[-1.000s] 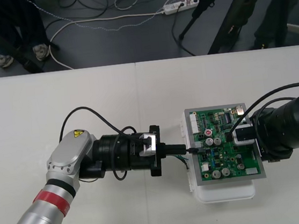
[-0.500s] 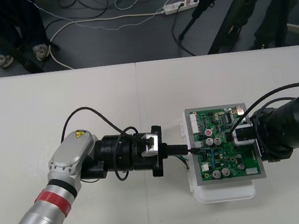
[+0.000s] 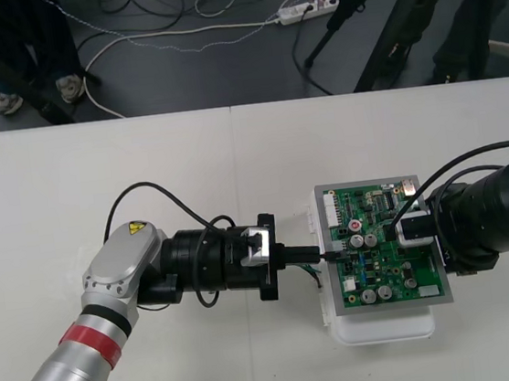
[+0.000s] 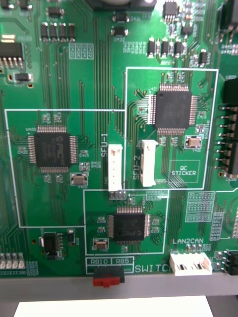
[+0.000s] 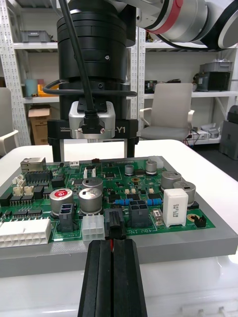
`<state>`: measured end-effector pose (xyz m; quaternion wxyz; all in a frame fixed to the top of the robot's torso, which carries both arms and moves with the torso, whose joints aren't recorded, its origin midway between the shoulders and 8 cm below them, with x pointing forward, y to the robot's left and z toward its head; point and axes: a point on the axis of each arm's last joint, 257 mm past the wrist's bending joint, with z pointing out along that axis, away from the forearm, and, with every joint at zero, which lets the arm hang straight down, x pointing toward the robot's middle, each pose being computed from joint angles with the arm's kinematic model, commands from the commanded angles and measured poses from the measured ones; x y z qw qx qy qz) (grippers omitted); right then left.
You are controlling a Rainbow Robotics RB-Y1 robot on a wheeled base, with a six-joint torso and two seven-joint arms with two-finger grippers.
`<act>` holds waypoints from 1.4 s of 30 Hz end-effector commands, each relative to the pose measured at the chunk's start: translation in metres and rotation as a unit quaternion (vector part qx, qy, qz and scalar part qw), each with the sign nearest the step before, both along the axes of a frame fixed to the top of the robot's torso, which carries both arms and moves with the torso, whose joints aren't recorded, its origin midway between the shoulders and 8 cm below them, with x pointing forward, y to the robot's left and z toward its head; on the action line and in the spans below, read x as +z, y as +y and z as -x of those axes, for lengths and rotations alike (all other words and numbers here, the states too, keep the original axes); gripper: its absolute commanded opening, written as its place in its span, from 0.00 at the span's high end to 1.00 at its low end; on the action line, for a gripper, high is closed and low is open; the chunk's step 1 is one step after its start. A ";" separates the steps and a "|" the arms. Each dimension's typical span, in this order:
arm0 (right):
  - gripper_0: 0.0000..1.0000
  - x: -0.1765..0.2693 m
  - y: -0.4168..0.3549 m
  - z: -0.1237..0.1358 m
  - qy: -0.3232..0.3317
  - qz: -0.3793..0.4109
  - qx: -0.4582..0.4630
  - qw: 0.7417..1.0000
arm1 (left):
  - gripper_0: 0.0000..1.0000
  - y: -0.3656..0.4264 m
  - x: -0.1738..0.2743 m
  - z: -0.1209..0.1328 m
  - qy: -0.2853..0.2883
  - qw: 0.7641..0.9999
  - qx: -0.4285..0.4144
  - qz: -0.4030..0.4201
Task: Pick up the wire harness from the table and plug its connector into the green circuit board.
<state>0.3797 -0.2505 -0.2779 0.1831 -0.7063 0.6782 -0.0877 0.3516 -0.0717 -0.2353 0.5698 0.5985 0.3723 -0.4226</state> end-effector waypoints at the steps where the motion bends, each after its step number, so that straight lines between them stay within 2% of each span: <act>1: 0.00 0.014 0.012 -0.009 -0.025 0.004 0.033 0.999 | 1.00 -0.030 0.026 -0.002 -0.035 0.999 -0.007 0.024; 9: 0.00 0.018 0.005 -0.011 -0.028 0.008 0.032 0.999 | 1.00 -0.025 0.026 -0.002 -0.034 0.999 -0.008 0.024; 10: 0.00 0.019 0.004 -0.011 -0.027 0.009 0.032 0.999 | 0.95 -0.024 0.027 -0.003 -0.034 0.999 -0.008 0.025; 11: 0.00 0.019 0.002 -0.010 -0.027 0.010 0.032 0.999 | 0.74 -0.024 0.027 -0.003 -0.033 0.999 -0.007 0.026; 12: 0.00 0.019 0.001 -0.010 -0.026 0.011 0.032 0.999 | 0.40 -0.024 0.028 -0.003 -0.033 0.999 -0.007 0.028; 13: 0.00 0.020 0.000 -0.011 -0.027 0.011 0.031 0.999 | 0.17 -0.024 0.029 -0.002 -0.032 0.999 -0.008 0.029; 14: 0.00 0.020 0.001 -0.011 -0.027 0.010 0.032 0.999 | 0.00 -0.024 0.029 -0.003 -0.031 0.999 -0.007 0.030; 33: 0.00 0.023 -0.015 -0.015 -0.024 0.010 0.016 1.000 | 0.00 -0.007 0.031 -0.007 -0.028 0.999 -0.002 0.034; 42: 0.00 0.024 -0.018 -0.017 -0.026 0.010 0.015 0.999 | 0.00 0.013 0.026 -0.018 -0.030 0.999 0.012 0.020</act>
